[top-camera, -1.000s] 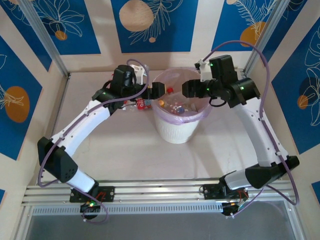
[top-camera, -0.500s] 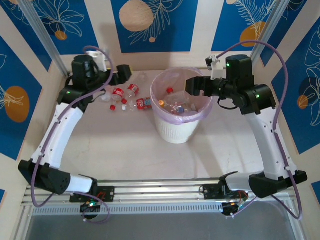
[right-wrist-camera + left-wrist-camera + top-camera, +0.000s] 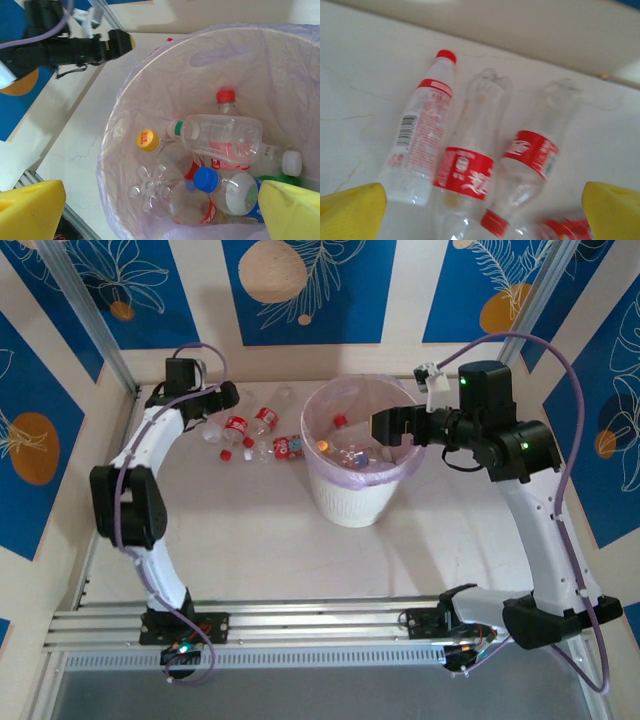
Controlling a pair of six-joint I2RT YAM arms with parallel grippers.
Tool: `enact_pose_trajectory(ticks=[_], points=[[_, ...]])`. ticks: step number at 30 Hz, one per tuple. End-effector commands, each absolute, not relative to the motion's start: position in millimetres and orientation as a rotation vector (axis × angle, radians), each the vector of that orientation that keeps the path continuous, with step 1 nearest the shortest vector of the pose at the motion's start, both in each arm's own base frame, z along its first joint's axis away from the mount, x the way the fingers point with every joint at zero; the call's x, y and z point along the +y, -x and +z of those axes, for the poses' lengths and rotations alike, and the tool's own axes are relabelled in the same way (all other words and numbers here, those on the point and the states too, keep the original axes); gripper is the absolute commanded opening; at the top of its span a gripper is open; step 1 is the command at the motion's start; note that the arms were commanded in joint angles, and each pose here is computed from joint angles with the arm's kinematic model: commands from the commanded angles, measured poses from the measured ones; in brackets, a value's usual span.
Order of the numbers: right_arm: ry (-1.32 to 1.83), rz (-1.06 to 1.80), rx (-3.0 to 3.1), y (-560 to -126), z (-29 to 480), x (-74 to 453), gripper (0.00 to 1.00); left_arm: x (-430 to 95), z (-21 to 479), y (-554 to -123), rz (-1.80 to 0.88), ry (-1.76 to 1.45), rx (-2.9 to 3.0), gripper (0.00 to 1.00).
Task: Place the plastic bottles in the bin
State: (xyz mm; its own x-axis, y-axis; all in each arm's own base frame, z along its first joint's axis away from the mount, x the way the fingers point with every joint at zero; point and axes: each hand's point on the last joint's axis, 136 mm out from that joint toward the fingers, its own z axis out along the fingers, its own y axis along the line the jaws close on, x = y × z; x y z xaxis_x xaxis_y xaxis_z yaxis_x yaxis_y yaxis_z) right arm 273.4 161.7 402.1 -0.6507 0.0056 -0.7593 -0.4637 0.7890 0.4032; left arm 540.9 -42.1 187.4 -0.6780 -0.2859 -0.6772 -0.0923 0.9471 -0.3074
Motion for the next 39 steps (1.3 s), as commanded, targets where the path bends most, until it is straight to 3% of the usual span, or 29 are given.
enact_pose_trajectory(ticks=[1,5,9,28,39], points=[[0.321,0.747,2.203,-263.0,398.9,154.7,0.99,-24.0,192.5,-574.6,-0.213,0.264,2.247,1.0],[0.267,0.716,2.209,-261.5,399.3,145.4,0.99,3.3,149.3,-593.8,-0.169,0.38,2.342,1.0],[0.242,0.687,2.206,-257.7,399.4,136.9,1.0,-2.2,121.2,-598.8,-0.244,0.364,2.406,0.99],[0.248,0.709,2.182,-263.1,400.3,136.4,0.99,5.4,47.0,-564.2,-0.14,0.338,2.656,0.86],[0.216,0.662,2.158,-250.0,403.9,123.4,0.99,8.4,41.8,-561.5,-0.111,0.347,2.672,0.63]])
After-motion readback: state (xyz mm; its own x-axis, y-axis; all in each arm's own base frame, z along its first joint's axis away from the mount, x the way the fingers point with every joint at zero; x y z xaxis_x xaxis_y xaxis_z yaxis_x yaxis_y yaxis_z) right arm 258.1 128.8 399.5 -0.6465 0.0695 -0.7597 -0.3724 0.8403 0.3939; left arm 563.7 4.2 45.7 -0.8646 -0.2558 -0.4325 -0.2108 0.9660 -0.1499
